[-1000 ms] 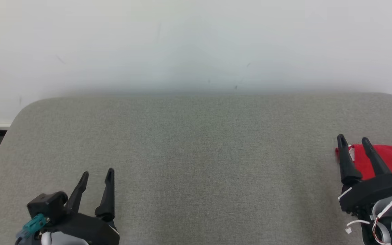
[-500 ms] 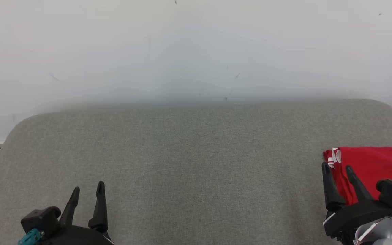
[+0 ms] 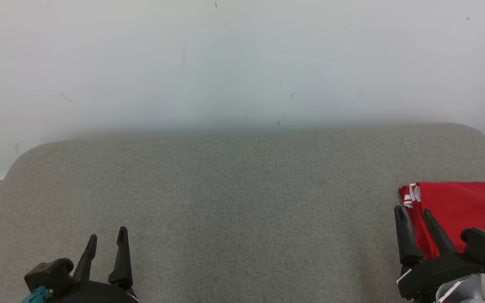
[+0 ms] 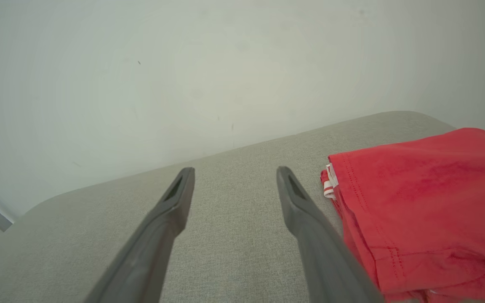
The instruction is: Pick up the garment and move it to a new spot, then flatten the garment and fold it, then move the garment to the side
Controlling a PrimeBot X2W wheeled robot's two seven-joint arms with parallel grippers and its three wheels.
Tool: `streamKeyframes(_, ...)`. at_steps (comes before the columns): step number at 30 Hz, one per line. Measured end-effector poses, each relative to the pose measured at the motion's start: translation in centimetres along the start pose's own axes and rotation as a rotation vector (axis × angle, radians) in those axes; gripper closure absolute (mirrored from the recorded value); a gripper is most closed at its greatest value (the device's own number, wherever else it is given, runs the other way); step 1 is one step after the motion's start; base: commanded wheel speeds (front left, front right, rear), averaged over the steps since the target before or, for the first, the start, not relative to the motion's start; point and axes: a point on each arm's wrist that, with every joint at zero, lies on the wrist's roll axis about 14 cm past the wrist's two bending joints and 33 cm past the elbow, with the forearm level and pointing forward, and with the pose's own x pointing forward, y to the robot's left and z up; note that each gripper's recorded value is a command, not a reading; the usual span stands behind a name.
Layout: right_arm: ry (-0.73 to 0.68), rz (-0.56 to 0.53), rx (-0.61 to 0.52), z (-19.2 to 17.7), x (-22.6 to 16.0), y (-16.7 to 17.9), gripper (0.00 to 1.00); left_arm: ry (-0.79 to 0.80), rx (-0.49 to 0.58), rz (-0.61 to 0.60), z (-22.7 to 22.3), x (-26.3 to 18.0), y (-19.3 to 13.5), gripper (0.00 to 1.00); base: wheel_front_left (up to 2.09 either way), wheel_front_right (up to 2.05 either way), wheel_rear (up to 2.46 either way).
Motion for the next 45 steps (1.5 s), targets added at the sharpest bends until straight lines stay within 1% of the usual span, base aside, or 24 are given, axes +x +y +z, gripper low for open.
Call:
streamKeyframes(9,-0.001,0.004,-0.001,-0.2,0.1,0.0,0.0,0.008,0.003,0.003,-0.3,0.0,0.1,0.0,0.0,0.0,0.0)
streamKeyframes(10,0.002,0.003,0.0,-0.3,0.1,0.0,1.0,0.012,0.003,0.005,-0.4,0.0,0.1,1.0,0.0,0.0,0.0)
streamKeyframes(12,0.03,-0.008,0.005,-1.3,-0.2,-0.3,1.0,0.042,0.001,0.014,-1.4,-0.3,0.4,1.0,0.0,0.0,0.0)
streamKeyframes(15,0.104,-0.034,0.013,-3.8,-1.3,-1.0,1.0,0.106,-0.003,0.037,-3.6,-1.3,1.0,1.0,0.0,0.0,0.0)
streamKeyframes(17,0.128,-0.046,0.021,-4.6,-1.7,-1.3,1.0,0.13,-0.015,0.047,-4.4,-1.7,1.2,1.0,0.0,0.0,0.0)
streamKeyframes(28,0.15,-0.061,0.13,-5.1,-1.5,-1.6,1.0,0.16,-0.13,0.077,-4.9,-1.6,2.0,1.0,0.0,0.0,0.0)
streamKeyframes(45,0.169,-0.07,0.342,-5.5,-0.8,-1.5,1.0,0.176,-0.365,0.104,-5.0,-1.1,2.9,1.0,0.0,0.0,0.0)
